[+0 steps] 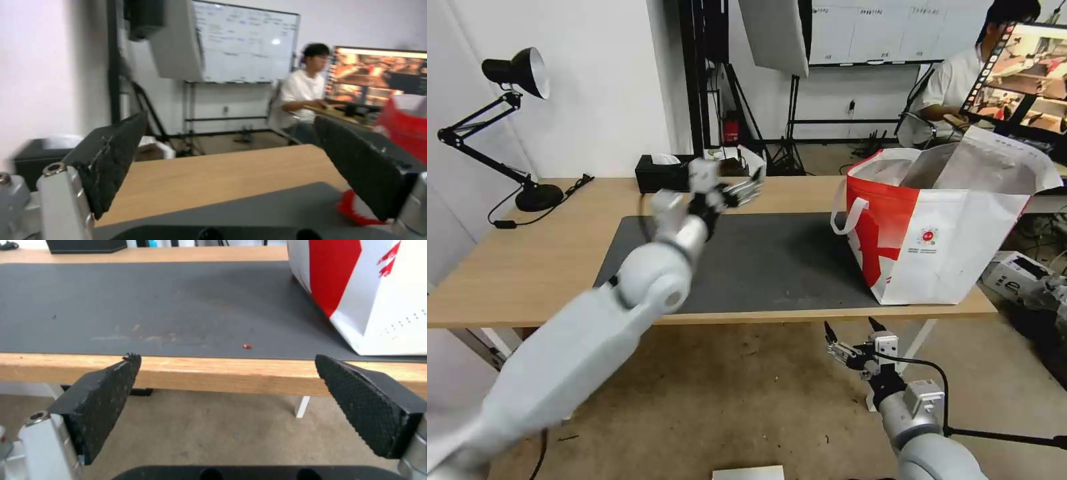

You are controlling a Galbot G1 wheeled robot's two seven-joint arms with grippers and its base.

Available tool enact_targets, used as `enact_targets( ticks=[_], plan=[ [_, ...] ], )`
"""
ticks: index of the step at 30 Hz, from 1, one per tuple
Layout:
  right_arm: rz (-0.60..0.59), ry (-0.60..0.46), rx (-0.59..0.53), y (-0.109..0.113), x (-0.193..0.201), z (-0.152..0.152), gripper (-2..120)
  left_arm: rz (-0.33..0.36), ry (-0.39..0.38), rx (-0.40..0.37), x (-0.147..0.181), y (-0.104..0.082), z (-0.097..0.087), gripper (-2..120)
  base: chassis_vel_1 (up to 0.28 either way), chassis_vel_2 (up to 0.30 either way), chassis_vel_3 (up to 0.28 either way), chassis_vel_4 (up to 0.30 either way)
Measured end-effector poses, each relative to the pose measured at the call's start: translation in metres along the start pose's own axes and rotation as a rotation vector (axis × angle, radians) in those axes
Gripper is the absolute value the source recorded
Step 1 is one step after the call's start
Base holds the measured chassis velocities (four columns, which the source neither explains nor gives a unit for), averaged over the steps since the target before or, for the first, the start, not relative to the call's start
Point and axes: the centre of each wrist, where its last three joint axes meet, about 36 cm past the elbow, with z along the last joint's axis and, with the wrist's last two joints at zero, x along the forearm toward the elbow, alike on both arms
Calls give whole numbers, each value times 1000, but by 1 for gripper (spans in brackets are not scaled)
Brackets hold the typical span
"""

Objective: Pick up the trash from the table and place it into the takeout bag.

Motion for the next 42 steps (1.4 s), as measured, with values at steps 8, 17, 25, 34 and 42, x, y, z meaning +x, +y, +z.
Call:
enact_targets(
  ticks=[8, 17, 25, 34, 42],
  plan=[
    [0, 0, 0, 0, 0, 0, 100, -110, -27, -49, 63, 8, 33, 100, 0, 0, 0, 0],
    [0, 0, 0, 0, 0, 0, 100, -228, -32, -34, 134, -4, 61, 100, 0, 0, 0, 0],
    [0, 0, 0, 0, 0, 0, 100, -298, 16, -74, 190, -9, 63, 100, 0, 0, 0, 0],
    [0, 0, 0, 0, 0, 0, 100, -319, 64, -90, 217, -19, 70, 100, 0, 0, 0, 0],
    [0, 0, 0, 0, 0, 0, 100, -317, 137, -83, 232, -27, 82, 100, 0, 0, 0, 0]
  ],
)
